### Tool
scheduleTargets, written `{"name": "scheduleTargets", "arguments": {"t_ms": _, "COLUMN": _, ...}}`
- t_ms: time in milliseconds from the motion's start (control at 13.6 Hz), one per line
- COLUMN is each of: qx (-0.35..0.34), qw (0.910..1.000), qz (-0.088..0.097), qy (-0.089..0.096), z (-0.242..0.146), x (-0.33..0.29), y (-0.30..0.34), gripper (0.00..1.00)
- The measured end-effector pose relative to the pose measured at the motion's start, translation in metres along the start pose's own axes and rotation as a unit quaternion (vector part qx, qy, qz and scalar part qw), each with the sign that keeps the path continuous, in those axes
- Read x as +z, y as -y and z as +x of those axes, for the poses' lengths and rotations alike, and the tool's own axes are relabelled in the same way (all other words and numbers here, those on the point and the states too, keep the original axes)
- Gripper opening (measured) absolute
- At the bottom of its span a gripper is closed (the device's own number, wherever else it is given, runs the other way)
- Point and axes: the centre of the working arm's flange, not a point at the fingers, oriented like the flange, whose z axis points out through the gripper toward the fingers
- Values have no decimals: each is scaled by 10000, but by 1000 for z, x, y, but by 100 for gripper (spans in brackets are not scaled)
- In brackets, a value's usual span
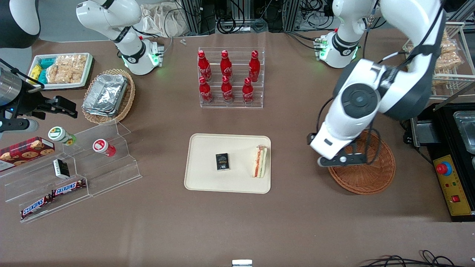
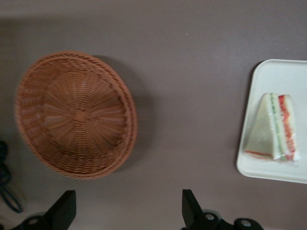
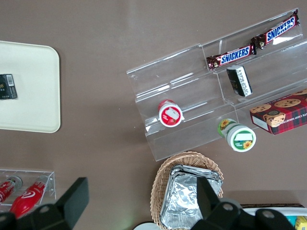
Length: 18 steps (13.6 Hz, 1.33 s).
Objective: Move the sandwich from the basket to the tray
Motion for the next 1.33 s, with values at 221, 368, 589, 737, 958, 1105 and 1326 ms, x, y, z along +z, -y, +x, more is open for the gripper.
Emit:
{"name": "scheduleTargets", "arguments": {"t_ms": 221, "qx": -60, "qw": 9994, "qz": 270, "qy": 221, "z": -16, "x": -21, "y": 46, "gripper": 100}}
{"name": "scheduleTargets", "arguments": {"t_ms": 368, "qx": -209, "qw": 9987, "qz": 324, "qy": 324, "z": -19, "x": -27, "y": 65, "gripper": 100}}
{"name": "scheduleTargets", "arguments": {"t_ms": 589, "qx": -309, "qw": 9981, "qz": 151, "qy": 514, "z": -16, "x": -25, "y": 94, "gripper": 100}}
{"name": "scheduleTargets", "arguments": {"t_ms": 737, "qx": -275, "qw": 9978, "qz": 132, "qy": 591, "z": -16, "x": -26, "y": 111, "gripper": 100}}
{"name": "scheduleTargets", "arguments": {"t_ms": 958, "qx": -263, "qw": 9975, "qz": 117, "qy": 638, "z": -17, "x": -28, "y": 129, "gripper": 100}}
{"name": "scheduleTargets", "arguments": {"t_ms": 1105, "qx": -248, "qw": 9973, "qz": 139, "qy": 682, "z": -20, "x": -31, "y": 139, "gripper": 100}}
{"name": "scheduleTargets", "arguments": {"t_ms": 1326, "qx": -223, "qw": 9972, "qz": -8, "qy": 712, "z": -23, "x": -39, "y": 165, "gripper": 100}}
